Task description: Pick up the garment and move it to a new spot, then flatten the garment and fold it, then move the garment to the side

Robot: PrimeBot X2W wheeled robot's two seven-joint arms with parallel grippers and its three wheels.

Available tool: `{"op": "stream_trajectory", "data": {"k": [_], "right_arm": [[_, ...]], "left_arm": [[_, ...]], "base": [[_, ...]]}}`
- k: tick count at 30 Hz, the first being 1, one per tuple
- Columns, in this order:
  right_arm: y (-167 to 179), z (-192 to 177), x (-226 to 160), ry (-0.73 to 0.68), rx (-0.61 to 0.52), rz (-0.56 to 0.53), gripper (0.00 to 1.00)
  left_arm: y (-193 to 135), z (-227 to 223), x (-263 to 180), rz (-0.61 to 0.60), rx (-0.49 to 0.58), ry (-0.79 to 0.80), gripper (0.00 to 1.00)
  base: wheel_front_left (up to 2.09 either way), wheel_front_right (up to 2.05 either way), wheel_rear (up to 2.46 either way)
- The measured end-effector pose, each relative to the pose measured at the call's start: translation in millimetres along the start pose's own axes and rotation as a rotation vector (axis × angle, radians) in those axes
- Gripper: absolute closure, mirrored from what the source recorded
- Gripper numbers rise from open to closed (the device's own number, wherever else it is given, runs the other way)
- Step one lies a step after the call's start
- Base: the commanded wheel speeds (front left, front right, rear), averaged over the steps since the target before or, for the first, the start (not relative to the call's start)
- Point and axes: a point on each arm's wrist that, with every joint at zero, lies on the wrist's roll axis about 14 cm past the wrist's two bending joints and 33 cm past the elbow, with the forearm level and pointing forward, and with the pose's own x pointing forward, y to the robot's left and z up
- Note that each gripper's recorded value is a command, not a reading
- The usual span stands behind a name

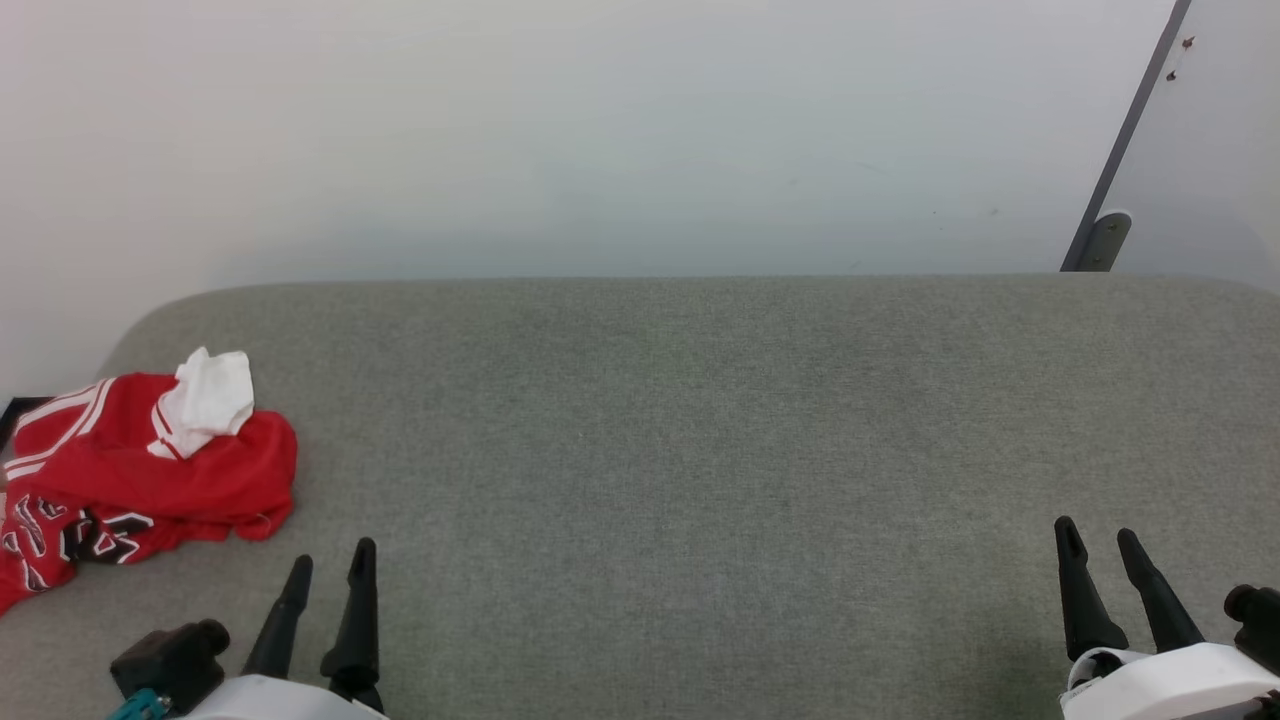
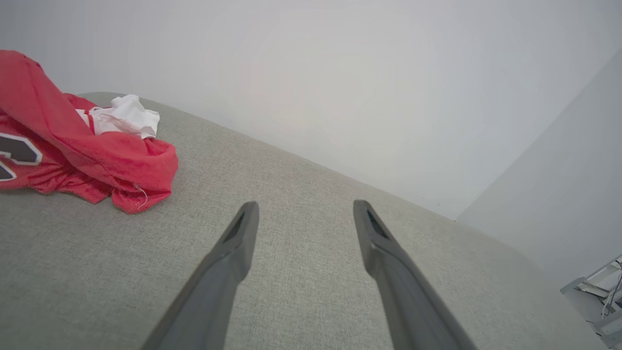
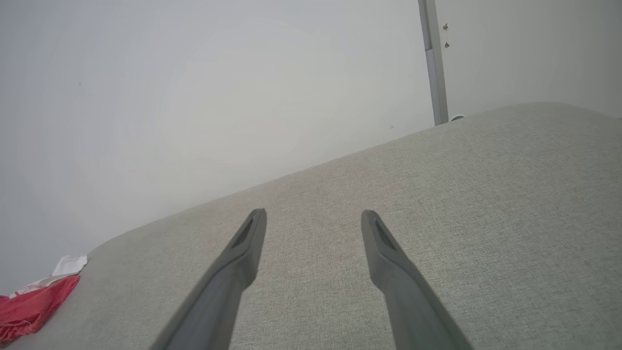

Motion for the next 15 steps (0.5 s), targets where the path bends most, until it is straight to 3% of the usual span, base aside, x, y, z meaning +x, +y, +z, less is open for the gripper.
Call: {"op": "stream_trajectory", "data": {"k": [15], "right_arm": [[5.9, 8.3, -1.9, -0.032, -0.172, 0.041, 0.00]], "left_arm": [[-10.4, 8.6, -3.6, -0.067, 0.174, -0.030, 0.00]], "base": [[0.00, 0.00, 0.00]]}}
